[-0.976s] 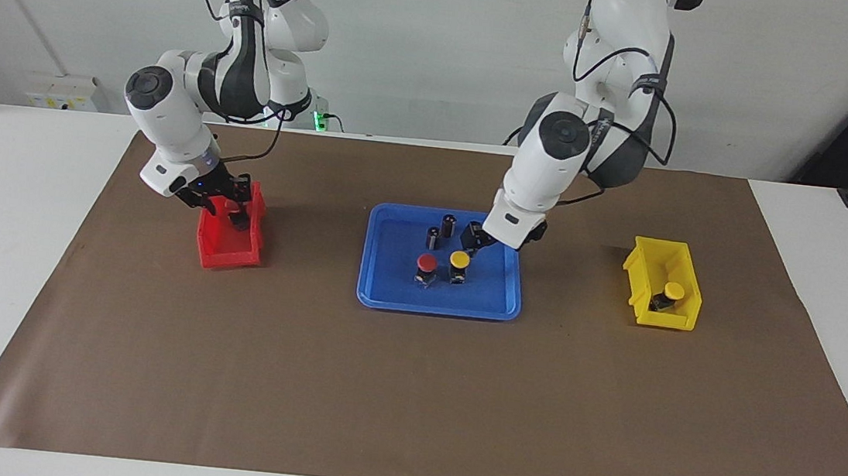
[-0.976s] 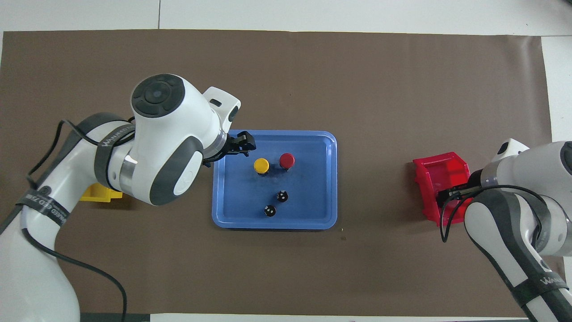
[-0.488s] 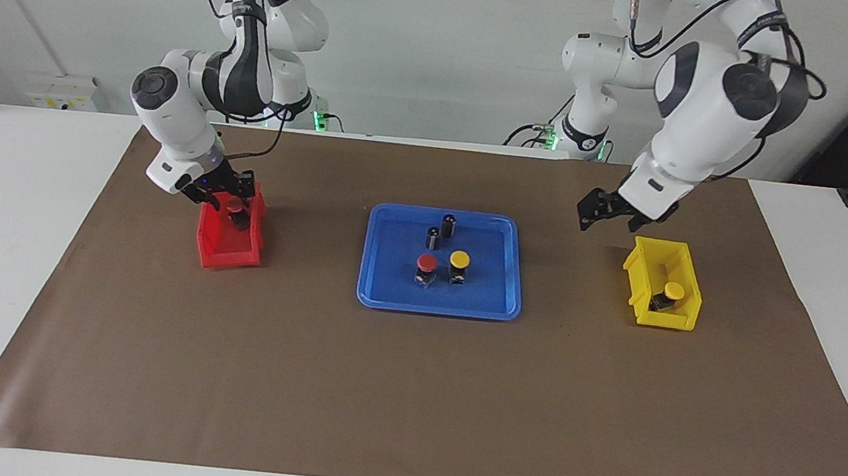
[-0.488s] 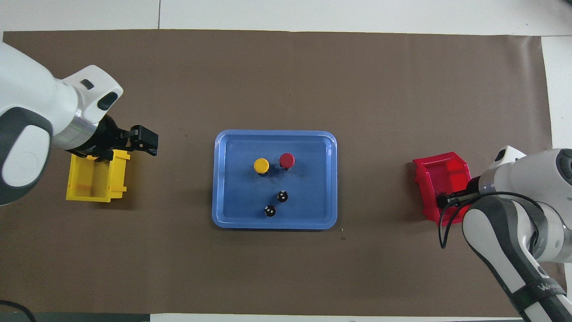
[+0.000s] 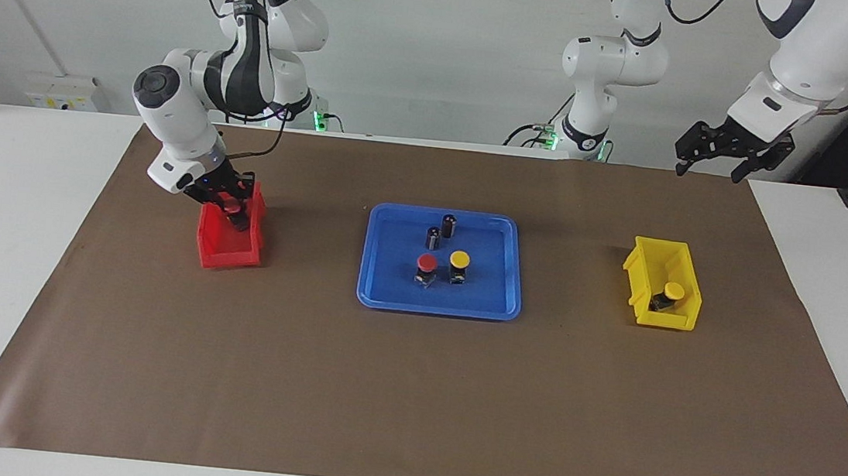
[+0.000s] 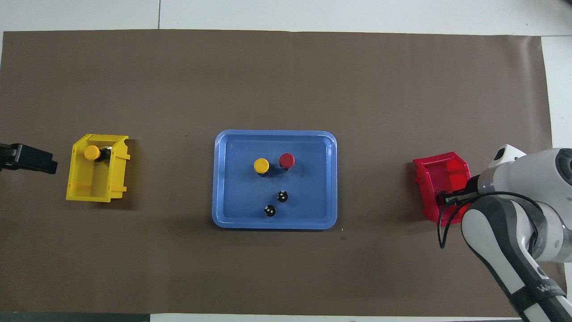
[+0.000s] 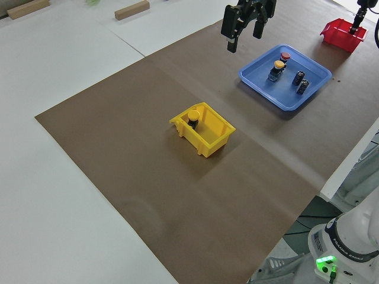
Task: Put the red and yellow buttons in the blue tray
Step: 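Withdraw the left gripper to the yellow holder while the right gripper lifts red, then place the second red button in the tray with the right gripper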
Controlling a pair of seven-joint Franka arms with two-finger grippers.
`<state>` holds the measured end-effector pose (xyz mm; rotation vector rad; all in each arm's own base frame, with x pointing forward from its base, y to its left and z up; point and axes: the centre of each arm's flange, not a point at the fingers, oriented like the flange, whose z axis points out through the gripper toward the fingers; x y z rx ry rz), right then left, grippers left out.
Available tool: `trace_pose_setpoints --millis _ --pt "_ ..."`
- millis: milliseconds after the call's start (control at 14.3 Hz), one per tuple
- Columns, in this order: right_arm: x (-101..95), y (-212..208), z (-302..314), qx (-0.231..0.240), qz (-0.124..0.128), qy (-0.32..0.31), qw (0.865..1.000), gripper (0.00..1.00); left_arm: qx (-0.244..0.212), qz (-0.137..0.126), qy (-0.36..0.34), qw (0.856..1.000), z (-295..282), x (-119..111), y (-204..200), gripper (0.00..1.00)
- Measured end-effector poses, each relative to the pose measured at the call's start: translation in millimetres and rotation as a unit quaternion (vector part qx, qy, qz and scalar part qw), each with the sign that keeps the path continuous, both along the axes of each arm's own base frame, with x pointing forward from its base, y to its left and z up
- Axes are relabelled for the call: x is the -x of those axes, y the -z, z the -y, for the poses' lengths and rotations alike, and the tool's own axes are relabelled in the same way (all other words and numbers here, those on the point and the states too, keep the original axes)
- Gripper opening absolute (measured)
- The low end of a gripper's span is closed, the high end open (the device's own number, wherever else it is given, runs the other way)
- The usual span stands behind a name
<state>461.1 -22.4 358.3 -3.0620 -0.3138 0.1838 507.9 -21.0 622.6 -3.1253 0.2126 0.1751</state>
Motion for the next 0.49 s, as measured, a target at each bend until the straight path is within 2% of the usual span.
trace_pose_setpoints --millis 139,279,418,488 --pt "-17.3 -33 -2 0.001 -0.007 -0.007 1.0 0.41 0.0 -0.004 -0.009 1.0 -12 -3 4 1.0" --pt "-43.6 -82 -16 0.005 -0.008 -0.003 1.0 0.41 0.0 -0.005 -0.011 1.0 -14 -5 6 1.0" --pt "-69.1 -121 -68 0.014 0.0 0.018 1.0 0.41 0.002 0.003 -0.014 1.0 -17 -8 8 1.0" --pt "-78.2 -131 -110 0.018 0.012 0.032 0.999 0.41 0.004 0.013 -0.019 1.0 -21 -11 13 1.0"
